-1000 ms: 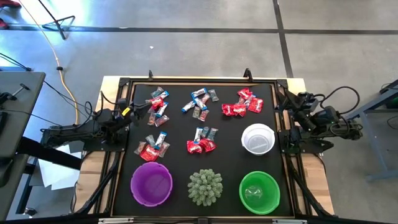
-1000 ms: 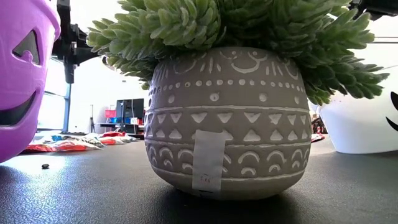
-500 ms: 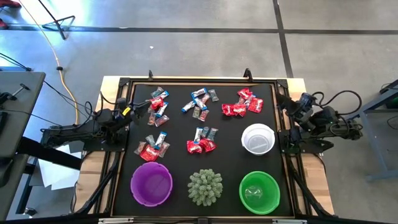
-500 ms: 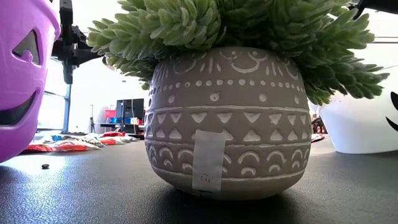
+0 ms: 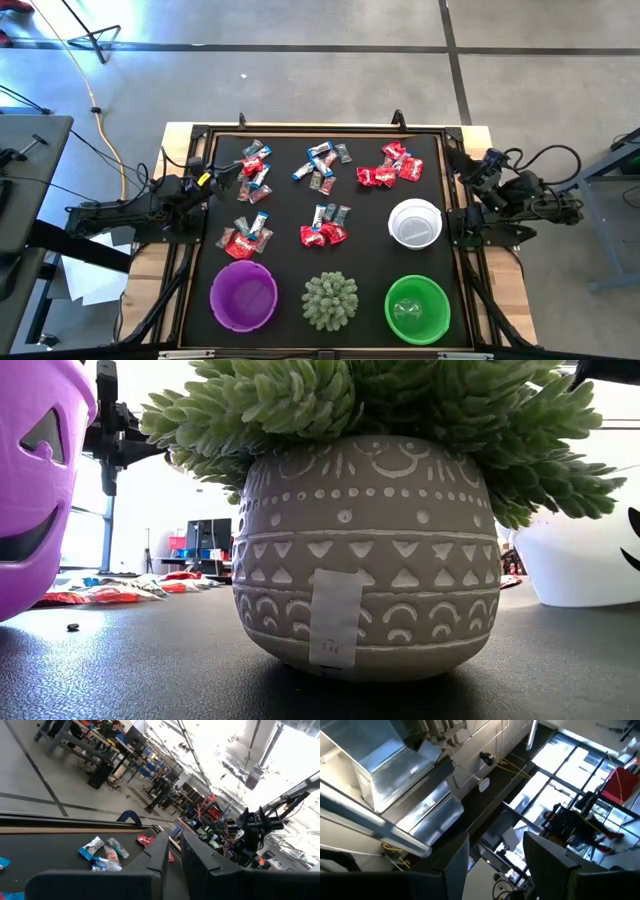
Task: Sort candy
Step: Put the transparent candy wrapper into the purple bucket
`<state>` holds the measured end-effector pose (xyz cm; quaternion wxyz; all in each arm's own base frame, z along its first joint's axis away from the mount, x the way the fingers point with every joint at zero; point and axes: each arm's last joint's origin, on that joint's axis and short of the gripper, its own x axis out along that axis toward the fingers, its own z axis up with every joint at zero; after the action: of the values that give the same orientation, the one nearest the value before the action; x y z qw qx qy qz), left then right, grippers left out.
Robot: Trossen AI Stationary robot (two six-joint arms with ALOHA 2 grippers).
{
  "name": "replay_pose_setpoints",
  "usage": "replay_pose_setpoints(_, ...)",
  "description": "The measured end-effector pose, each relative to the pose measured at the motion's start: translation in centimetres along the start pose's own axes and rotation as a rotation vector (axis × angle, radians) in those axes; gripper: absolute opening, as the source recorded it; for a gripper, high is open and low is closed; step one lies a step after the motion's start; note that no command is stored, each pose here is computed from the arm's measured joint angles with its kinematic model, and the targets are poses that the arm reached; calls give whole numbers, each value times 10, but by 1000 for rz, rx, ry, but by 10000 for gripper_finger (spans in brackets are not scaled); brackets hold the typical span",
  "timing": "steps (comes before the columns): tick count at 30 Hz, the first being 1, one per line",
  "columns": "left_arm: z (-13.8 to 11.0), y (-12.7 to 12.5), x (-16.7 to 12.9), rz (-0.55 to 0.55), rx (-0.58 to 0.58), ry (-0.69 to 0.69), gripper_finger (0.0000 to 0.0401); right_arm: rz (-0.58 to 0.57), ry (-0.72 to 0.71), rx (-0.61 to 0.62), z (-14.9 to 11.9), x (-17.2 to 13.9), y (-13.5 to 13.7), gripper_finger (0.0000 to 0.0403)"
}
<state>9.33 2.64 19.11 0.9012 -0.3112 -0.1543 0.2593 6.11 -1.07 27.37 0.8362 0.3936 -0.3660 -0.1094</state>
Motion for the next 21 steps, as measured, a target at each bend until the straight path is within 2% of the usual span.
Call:
replay_pose_setpoints(6,0,0,0,0,1,0,35,-24,42,-30,-4,0,-3,183)
replay_pose_setpoints(11,0,0,0,-1,1,0,35,-83,110,-158,-11,-1,-10,183)
replay_pose_setpoints(14,0,0,0,-1,1,0,35,-112,122,-183,-13,-1,-12,183)
replay_pose_setpoints(21,0,0,0,-1,1,0,35,-45,167,-243,-14,-1,-10,183)
